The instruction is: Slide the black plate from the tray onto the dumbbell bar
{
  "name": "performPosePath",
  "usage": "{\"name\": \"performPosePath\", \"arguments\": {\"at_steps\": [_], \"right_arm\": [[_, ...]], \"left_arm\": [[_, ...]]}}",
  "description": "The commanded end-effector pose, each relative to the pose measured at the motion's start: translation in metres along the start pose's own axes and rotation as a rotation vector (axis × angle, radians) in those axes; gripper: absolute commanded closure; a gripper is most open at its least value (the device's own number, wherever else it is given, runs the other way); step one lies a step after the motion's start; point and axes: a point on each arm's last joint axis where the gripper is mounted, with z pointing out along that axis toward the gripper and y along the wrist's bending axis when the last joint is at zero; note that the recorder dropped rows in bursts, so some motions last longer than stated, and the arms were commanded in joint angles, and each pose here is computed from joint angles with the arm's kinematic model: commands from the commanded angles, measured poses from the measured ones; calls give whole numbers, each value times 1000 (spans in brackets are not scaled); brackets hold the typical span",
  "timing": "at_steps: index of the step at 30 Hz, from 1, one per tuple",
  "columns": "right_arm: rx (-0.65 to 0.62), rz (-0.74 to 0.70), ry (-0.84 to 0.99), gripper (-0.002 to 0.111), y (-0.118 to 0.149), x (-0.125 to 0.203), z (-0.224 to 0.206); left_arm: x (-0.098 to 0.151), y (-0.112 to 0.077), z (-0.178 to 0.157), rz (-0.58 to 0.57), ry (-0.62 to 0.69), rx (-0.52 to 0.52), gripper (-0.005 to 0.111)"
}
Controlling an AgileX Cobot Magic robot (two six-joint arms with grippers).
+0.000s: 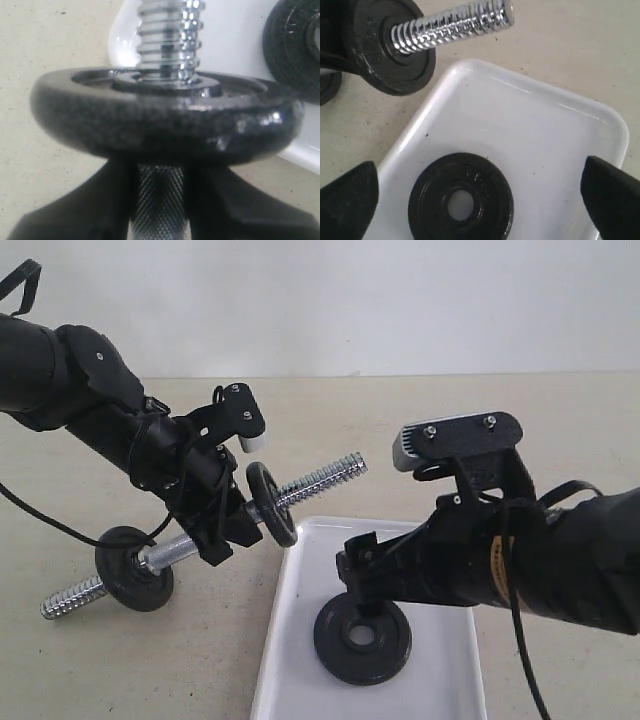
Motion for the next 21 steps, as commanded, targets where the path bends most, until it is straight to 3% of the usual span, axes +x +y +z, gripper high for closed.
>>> {"name": "performPosePath", "arguments": {"at_steps": [1,9,16,21], "right_arm": [[-33,29,52,3,5,6,7],[-76,113,151,3,10,20,21],[-1,155,215,3,5,33,38],[-30,174,231,3,10,31,43]], "left_arm": [[-16,-1,-17,-43,-86,-24,102],[-16,-1,-17,-43,-86,-24,102],[-16,-1,-17,-43,-86,-24,102],[-16,-1,-17,-43,-86,-24,102]]}}
